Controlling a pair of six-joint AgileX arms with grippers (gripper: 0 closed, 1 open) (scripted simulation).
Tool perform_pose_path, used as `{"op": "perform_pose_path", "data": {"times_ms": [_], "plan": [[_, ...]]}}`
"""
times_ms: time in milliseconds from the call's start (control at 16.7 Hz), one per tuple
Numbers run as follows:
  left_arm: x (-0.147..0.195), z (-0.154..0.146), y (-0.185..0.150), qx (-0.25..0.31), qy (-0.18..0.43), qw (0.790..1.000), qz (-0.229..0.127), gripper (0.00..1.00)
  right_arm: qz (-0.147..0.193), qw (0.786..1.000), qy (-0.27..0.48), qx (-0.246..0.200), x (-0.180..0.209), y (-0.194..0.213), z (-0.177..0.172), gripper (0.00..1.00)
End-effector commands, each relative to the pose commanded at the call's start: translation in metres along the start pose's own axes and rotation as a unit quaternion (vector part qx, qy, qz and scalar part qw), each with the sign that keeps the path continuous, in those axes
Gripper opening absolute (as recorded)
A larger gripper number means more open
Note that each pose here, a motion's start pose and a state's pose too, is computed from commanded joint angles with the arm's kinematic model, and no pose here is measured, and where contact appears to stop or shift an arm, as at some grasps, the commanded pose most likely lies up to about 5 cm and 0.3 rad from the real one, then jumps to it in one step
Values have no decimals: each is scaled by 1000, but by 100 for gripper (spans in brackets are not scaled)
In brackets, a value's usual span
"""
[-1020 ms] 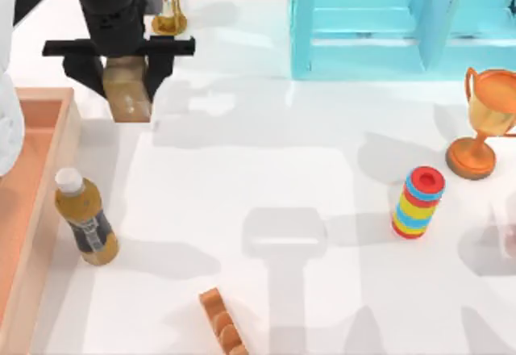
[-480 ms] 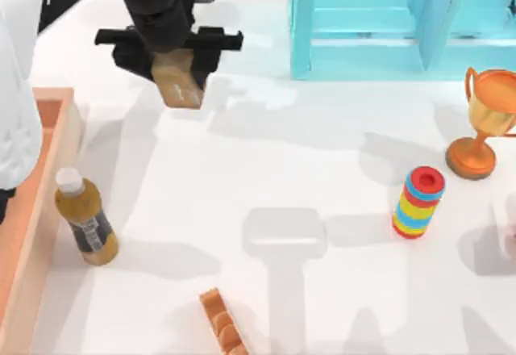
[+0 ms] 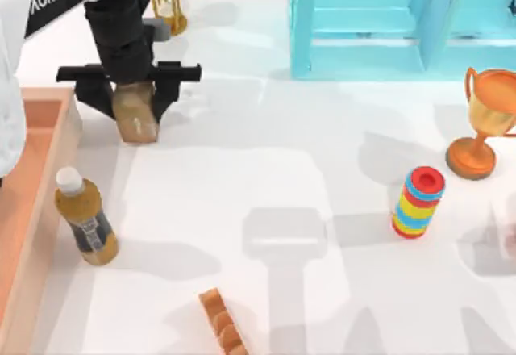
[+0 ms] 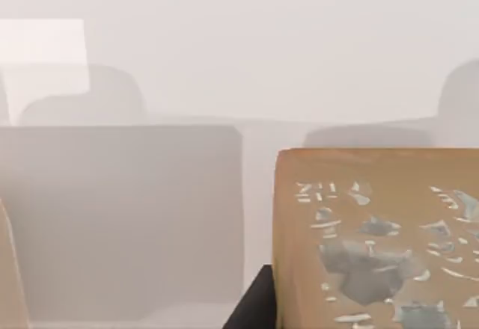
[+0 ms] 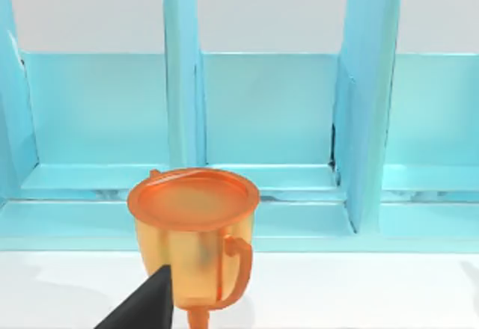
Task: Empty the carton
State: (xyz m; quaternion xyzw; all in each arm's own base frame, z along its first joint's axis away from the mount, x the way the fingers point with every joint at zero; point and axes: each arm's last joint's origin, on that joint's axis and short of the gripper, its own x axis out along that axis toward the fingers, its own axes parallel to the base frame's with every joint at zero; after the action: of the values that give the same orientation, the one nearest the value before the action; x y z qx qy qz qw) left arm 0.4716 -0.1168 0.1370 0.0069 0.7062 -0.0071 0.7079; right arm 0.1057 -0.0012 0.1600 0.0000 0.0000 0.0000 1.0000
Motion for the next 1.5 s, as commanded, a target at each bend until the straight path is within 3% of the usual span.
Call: {"op": "perform_pose_path", "data": {"times_ms": [240, 1020, 1500], "plan": [[0, 0, 0, 0, 0, 1000, 0, 0, 0, 1000, 0, 0, 0, 0, 0, 100], [0, 0, 0, 0, 0, 1000, 0, 98, 0, 1000, 0, 0, 0, 0, 0, 100], [0, 0, 0, 0, 0, 1000, 0, 100, 0, 1000, 0, 0, 0, 0, 0, 100]]}}
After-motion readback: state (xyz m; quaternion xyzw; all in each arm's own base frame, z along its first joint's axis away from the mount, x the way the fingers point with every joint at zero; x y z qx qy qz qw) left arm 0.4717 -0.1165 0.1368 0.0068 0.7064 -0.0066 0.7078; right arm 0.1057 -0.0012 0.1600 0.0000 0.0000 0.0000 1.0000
